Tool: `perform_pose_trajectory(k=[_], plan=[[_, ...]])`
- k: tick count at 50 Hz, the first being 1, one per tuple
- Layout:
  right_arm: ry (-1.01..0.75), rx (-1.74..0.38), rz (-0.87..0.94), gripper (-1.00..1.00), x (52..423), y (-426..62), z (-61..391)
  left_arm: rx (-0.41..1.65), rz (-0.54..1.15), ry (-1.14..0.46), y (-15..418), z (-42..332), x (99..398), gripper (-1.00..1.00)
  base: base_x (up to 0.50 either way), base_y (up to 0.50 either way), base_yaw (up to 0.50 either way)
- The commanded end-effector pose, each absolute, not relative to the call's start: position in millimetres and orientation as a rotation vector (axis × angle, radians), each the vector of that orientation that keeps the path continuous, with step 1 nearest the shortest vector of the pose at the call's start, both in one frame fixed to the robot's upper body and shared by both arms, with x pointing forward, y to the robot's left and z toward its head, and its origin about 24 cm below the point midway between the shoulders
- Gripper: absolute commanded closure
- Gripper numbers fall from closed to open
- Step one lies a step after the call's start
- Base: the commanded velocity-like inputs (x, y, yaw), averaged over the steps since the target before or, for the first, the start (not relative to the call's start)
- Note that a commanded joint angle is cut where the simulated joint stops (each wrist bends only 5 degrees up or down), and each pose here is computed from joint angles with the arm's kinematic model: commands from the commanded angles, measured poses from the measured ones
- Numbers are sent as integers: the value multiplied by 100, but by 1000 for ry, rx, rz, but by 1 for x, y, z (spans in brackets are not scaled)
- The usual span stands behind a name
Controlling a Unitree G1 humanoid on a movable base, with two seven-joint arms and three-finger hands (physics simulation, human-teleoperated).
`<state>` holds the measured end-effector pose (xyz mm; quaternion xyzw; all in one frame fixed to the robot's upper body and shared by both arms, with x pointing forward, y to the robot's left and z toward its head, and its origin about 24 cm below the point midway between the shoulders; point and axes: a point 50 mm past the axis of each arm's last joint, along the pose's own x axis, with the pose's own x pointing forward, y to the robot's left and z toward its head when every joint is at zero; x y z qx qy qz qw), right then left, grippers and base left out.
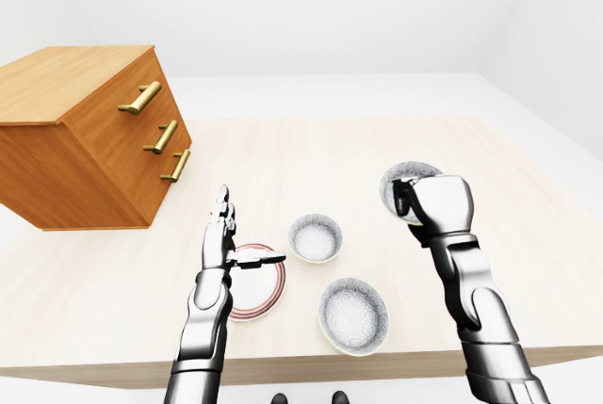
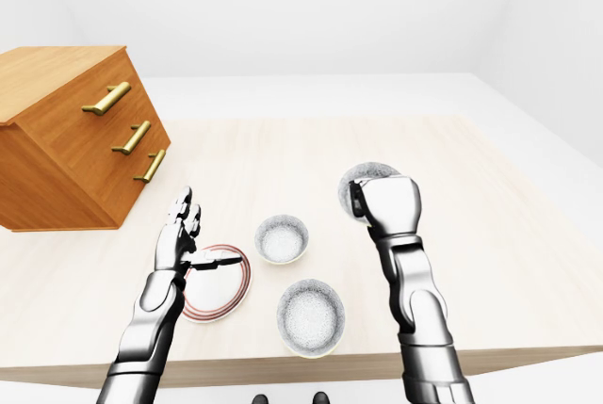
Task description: Stack the bowl at the front on the bowl in the middle.
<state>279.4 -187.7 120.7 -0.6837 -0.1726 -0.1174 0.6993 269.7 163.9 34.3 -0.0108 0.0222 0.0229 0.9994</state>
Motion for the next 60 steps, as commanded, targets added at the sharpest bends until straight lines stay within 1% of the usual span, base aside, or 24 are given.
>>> perform_pose_trajectory(k=[1, 23, 32, 60], plan=[[-461, -1521, -263, 100, 275, -170, 148, -23, 46, 44, 164, 34, 270, -100, 0, 0, 0], [-519, -1480, -155, 100, 275, -129, 151, -23, 47, 45, 165, 34, 270, -100, 0, 0, 0], [-534, -1466, -131, 100, 273, -120, 152, -23, 47, 45, 165, 34, 270, -100, 0, 0, 0], [-545, -1445, -29, 100, 266, -90, 127, -24, 50, 43, 165, 36, 269, -100, 0, 0, 0]])
